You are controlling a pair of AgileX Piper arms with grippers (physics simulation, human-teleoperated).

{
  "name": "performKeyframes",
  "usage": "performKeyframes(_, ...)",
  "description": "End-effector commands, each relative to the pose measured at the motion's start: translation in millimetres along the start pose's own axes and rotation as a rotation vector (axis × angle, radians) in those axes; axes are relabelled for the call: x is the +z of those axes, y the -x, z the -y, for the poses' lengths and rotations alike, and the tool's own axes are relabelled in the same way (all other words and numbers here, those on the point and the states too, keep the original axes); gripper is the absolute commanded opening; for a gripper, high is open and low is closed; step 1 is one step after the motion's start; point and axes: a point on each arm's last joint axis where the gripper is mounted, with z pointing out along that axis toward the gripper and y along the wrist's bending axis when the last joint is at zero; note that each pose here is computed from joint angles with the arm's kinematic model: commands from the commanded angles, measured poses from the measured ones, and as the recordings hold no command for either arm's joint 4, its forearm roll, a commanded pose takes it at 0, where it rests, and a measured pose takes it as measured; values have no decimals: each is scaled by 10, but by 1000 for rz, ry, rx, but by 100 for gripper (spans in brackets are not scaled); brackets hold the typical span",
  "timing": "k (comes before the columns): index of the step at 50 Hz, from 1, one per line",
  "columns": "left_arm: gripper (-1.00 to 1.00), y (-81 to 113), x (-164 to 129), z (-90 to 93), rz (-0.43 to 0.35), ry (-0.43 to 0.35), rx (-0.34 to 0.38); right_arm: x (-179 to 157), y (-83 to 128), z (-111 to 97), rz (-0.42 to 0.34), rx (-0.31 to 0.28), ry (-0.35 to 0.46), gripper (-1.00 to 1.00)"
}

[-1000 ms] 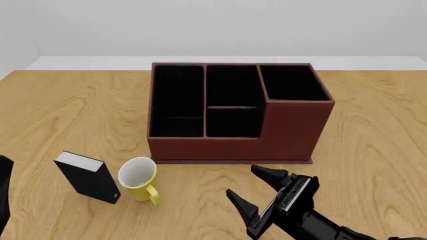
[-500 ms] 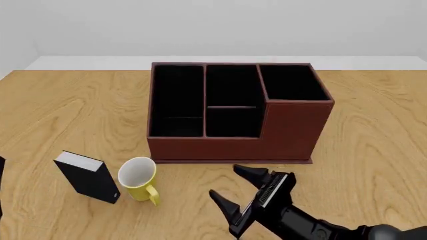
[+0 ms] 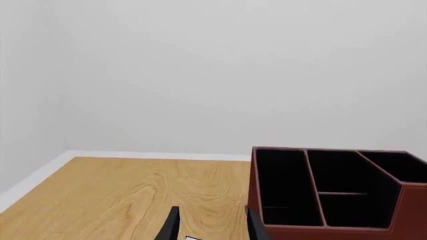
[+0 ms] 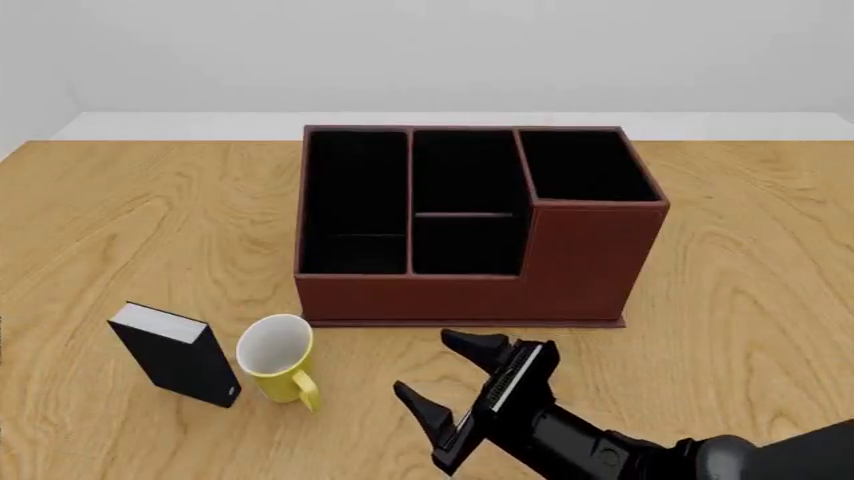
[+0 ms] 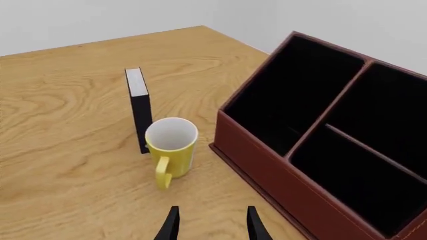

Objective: Pick up the yellow and white mug and place it to the right of the caddy.

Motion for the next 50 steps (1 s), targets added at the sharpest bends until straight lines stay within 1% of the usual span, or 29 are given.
performKeyframes(1,100,43,-13,0,6,5,-1,99,-6,-42,-5,-6,16,100)
performKeyframes(3,100,43,-12,0,8,6,0,116,7,-58,-6,2,22,100)
performKeyframes(7,100,4,0,-3,3,13,-1,162,-22,-76,-12,-15,28,100)
performKeyframes(9,100,15,-4,-2,5,12,-1,180,-13,-85,-14,-8,31,100)
performKeyframes(18,100,38,-11,-2,6,16,-1,253,1,-137,-14,-12,48,100)
performKeyframes(33,100,95,-29,-1,14,21,-3,373,-55,-207,-27,-13,70,100)
performKeyframes(50,100,95,-29,-1,13,26,0,512,-120,-281,-42,-17,90,100)
